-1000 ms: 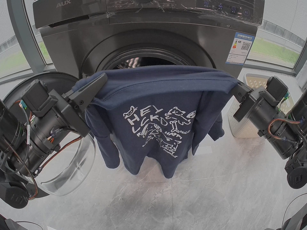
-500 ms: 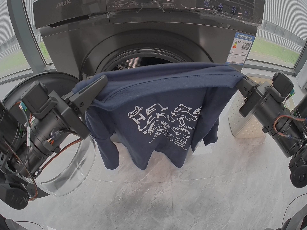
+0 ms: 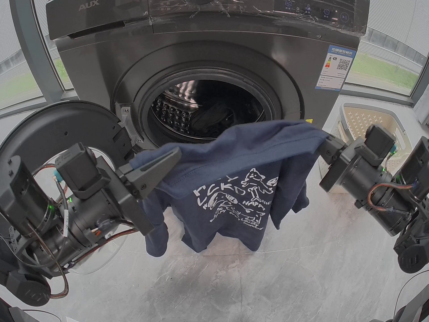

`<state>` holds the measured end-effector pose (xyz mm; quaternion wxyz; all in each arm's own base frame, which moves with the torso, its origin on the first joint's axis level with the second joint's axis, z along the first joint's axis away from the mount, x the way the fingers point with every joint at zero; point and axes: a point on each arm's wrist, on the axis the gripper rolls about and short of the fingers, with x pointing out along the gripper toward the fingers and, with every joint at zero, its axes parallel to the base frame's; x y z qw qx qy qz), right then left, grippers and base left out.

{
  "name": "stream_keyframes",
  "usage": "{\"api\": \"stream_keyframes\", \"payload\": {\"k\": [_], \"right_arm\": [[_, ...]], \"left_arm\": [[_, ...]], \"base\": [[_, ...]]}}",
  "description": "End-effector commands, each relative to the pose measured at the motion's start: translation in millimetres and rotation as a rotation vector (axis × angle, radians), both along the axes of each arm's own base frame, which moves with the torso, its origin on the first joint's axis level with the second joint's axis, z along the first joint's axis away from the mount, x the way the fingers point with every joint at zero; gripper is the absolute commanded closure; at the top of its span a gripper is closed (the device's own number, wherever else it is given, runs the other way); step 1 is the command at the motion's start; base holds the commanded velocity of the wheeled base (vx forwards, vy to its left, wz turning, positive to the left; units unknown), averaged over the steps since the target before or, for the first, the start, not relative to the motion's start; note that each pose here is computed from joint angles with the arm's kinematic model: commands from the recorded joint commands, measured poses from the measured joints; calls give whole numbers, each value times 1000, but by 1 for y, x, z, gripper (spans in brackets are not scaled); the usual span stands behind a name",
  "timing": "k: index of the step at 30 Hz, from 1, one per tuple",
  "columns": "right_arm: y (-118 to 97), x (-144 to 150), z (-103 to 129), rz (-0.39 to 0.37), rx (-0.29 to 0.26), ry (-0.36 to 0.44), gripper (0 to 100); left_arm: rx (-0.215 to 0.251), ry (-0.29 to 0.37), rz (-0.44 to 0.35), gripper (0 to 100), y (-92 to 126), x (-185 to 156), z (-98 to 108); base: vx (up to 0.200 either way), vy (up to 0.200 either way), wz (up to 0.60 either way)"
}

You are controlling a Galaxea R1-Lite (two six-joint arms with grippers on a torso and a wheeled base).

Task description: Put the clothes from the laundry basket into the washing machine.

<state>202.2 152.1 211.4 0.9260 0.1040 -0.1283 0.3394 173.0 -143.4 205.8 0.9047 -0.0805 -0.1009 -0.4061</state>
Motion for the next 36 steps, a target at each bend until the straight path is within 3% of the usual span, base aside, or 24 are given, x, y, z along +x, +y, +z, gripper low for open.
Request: {"api": "stream_keyframes", "payload": {"k": [1, 3, 4, 9, 10, 14, 19, 22, 28, 36], "right_arm": [[22, 9, -30, 42, -65, 91, 100], [23, 10, -32, 44, -66, 95, 100], [29, 9, -42, 49, -71, 138, 100], [35, 0, -57, 88, -108, 188, 100], [35, -2, -59, 94, -115, 196, 0], [35, -13, -78, 129, -177, 257, 0], [31, -45, -105, 248, -292, 344, 0], [28, -54, -112, 285, -326, 373, 0], [26, -44, -105, 254, -283, 336, 0], [10, -19, -96, 126, -237, 310, 0]], "left_arm": [[46, 61, -34, 100, -21, 15, -19], [46, 64, -33, 100, -22, 17, -20], [22, 42, -28, 100, -27, 24, -16], [-39, -12, 0, 100, -36, 38, 1], [-51, -16, 6, 100, -37, 39, 3], [-71, -20, 5, 100, -41, 44, 7], [-83, -33, -8, 100, -41, 44, 11], [-87, -37, -7, 100, -40, 44, 13], [-87, -34, -5, 100, -40, 45, 12], [-89, -36, -2, 100, -39, 44, 13]], "base": [[0, 0, 0], [0, 0, 0], [0, 0, 0], [0, 0, 0], [0, 0, 0], [0, 0, 0], [0, 0, 0], [0, 0, 0], [0, 0, 0], [0, 0, 0]]}}
